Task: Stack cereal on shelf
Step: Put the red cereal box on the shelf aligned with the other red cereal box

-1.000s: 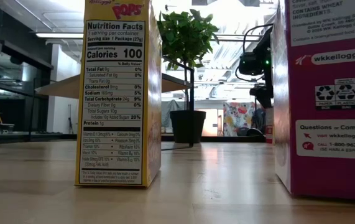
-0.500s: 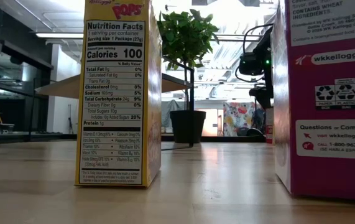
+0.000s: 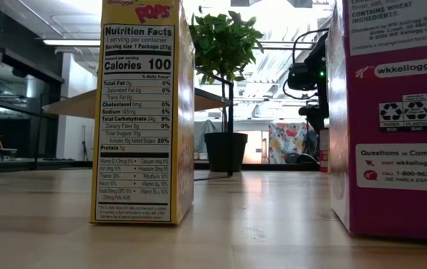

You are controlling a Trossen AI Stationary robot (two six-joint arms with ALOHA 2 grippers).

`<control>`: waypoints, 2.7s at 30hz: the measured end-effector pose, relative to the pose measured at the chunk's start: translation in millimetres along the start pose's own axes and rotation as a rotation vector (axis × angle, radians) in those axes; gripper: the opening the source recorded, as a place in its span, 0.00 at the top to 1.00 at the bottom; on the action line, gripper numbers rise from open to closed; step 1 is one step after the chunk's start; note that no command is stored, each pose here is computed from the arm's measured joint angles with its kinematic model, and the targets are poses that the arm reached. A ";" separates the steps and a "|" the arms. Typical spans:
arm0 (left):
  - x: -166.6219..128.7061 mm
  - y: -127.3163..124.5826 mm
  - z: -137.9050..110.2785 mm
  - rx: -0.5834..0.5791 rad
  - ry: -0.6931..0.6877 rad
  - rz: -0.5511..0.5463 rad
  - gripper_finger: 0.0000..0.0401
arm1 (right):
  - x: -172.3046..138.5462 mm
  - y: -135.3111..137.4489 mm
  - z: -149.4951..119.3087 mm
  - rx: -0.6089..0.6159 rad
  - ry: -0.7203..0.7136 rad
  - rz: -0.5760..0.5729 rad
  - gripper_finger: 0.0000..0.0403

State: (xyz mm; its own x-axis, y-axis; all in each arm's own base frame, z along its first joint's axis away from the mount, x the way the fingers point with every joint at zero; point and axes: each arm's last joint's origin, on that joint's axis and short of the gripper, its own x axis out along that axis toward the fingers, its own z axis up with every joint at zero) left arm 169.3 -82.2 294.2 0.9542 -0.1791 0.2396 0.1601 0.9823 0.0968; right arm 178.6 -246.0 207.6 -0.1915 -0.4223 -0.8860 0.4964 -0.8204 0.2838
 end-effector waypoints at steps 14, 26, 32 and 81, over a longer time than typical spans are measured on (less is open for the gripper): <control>0.0 -0.5 -2.7 -0.009 0.026 -0.005 0.29 | 4.1 2.0 14.2 -0.014 -0.074 0.003 0.22; 0.0 -0.3 -1.7 -0.012 0.017 -0.003 0.29 | 5.4 9.4 19.7 -0.235 -0.139 0.052 0.22; 0.0 -0.3 -1.6 -0.012 0.016 -0.003 0.29 | 5.4 18.2 21.8 -0.425 -0.146 0.120 0.22; 1.8 7.0 -3.6 -0.028 0.026 0.036 0.29 | -7.7 7.8 -11.9 -1.403 -0.087 0.090 0.22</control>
State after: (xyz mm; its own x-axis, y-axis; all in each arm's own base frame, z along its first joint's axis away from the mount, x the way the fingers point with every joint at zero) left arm 173.1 -75.5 291.9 0.9657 -0.1429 0.2168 0.1325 0.9893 0.0616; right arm 194.1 -244.6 212.3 -0.1402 -0.5167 -0.8446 0.9191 0.2494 -0.3052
